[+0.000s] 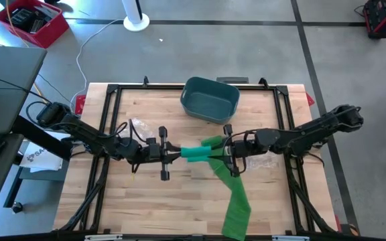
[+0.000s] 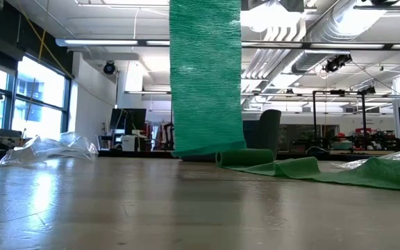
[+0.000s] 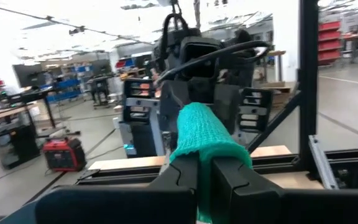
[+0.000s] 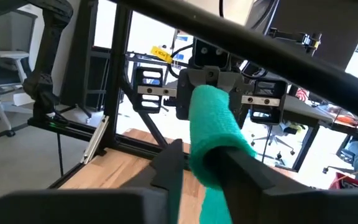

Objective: Roll bandage
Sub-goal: Roll the light green bandage

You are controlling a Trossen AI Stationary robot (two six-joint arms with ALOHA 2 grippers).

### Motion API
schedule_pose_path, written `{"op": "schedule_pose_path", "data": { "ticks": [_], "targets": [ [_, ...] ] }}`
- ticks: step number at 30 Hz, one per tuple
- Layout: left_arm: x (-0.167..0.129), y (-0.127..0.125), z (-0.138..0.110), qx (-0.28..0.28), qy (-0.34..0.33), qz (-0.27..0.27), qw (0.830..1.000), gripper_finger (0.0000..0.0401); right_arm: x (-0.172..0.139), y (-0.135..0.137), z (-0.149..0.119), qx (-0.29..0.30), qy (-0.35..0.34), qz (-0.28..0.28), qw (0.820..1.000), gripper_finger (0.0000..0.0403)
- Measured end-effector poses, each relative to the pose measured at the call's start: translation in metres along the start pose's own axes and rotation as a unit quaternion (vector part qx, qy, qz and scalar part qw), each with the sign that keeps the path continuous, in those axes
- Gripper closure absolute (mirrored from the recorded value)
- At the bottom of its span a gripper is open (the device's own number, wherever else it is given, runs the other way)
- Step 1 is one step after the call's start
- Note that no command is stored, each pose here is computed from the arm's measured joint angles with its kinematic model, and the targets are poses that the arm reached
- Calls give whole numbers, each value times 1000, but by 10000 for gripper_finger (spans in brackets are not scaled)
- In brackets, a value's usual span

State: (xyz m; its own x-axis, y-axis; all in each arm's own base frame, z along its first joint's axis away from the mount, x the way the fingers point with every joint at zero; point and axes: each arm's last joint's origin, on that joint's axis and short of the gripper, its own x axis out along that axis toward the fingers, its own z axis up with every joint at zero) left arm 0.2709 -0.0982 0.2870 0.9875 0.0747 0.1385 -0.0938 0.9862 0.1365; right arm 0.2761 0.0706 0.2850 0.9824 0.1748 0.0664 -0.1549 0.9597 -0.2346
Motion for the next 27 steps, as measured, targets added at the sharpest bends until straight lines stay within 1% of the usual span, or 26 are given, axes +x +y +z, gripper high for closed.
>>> {"op": "schedule_pose_path", "data": {
  "ticks": [3, 7, 12, 16, 21, 24, 27],
  "targets": [
    [0, 0, 0, -8, 0, -5, 1000, 395, 3, 1, -3, 0, -2, 0, 1000, 350],
    [0, -1, -2, -8, 6, -6, 1000, 394, 8, 3, -10, -15, 6, 0, 1000, 367],
    [-1, -1, -3, -13, 19, 28, 999, 386, 8, 1, -10, -14, 12, -29, 999, 395],
    [-6, -3, -5, 2, 51, 45, 998, 356, 8, 2, -11, -13, 16, -30, 999, 395],
    [-25, 0, -1, 38, 114, 122, 985, 324, 0, 0, -4, -5, 25, -27, 999, 400],
    [-35, 1, 3, 45, 133, 121, 983, 317, -8, -3, 6, 14, 13, -29, 999, 400],
    [-41, 2, 9, 33, 127, 114, 985, 316, -15, -6, 15, 10, 2, -17, 1000, 401]
  ]
}}
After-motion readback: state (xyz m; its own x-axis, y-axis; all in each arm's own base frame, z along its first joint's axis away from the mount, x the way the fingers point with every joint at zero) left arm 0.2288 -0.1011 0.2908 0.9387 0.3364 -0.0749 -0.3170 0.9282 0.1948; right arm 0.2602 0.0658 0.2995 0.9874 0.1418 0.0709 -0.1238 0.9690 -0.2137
